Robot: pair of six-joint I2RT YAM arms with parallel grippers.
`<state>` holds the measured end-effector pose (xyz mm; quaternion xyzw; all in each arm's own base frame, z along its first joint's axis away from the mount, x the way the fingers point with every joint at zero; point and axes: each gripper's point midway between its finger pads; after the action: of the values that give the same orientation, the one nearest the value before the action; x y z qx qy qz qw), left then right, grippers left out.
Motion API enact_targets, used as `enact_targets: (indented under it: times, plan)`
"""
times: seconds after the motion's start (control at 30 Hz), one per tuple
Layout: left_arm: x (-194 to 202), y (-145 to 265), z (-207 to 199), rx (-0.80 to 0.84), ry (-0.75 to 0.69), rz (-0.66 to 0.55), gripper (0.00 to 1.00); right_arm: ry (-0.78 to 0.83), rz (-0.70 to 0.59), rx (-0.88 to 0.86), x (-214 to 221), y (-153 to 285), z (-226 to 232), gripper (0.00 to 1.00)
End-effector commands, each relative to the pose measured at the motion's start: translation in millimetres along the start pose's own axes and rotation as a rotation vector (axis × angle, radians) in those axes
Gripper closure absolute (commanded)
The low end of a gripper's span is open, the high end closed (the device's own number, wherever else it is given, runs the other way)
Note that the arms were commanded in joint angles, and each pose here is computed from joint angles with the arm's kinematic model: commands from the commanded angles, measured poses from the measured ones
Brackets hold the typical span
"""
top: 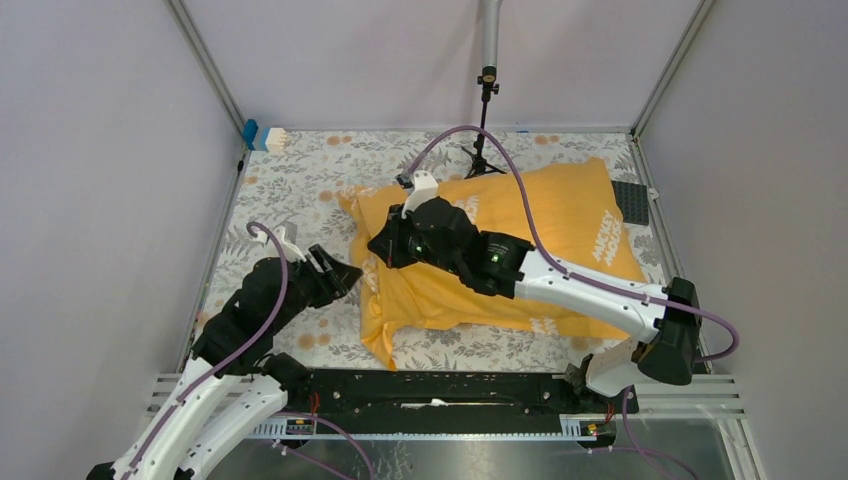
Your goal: Put the pillow into the pillowcase
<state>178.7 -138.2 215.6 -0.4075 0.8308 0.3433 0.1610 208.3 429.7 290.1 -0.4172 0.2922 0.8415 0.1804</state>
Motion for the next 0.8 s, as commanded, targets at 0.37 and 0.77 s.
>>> enact_targets:
  times: [0.37,0.77]
  plan:
    - [1,-67,-32,0.102,0.020,0.032,0.50,-0.021,-0.090,-0.073,-28,27,18,1.00]
    - [39,-103,-31,0.145,0.047,0.187,0.31,-0.004,-0.064,-0.074,-30,6,26,1.00]
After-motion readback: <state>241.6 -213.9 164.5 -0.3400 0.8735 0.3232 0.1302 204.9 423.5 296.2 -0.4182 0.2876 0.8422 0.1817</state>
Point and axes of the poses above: each gripper's point midway between its finger pads, its own y axis back along the fingers, its own z axis along the line the jaws close on, x = y × z, and after that the axes turned 5 degrees about y, right-handed
